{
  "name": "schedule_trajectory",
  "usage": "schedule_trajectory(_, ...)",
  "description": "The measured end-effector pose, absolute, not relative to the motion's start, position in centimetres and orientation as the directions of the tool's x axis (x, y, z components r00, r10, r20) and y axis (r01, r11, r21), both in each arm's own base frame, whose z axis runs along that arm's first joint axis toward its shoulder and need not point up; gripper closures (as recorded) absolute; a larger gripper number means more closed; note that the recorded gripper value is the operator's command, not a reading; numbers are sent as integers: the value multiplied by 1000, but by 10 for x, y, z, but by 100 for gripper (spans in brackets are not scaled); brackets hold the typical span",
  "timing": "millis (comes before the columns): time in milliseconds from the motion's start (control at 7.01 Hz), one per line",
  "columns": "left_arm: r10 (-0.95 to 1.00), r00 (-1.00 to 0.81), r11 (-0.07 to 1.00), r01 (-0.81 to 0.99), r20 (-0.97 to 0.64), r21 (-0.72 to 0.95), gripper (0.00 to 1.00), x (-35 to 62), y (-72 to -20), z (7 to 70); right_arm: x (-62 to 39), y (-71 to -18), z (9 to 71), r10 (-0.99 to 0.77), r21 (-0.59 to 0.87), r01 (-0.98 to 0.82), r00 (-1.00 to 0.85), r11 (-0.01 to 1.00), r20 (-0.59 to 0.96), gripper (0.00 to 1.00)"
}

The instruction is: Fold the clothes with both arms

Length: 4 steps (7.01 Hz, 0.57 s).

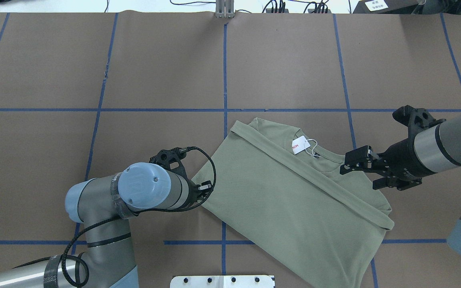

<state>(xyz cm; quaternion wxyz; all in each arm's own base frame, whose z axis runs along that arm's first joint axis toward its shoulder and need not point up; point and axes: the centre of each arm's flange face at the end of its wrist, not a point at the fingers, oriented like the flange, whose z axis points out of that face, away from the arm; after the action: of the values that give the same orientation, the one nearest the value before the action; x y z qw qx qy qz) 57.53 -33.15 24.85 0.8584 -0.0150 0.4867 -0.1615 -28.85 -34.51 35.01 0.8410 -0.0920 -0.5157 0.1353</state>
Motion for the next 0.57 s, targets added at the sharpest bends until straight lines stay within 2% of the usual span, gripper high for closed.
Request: schedule_trajectory(570, -272, 496, 920, 386, -825, -71, 100, 510, -449, 261, -289, -349, 344, 319, -286, -140, 421, 948, 849, 0)
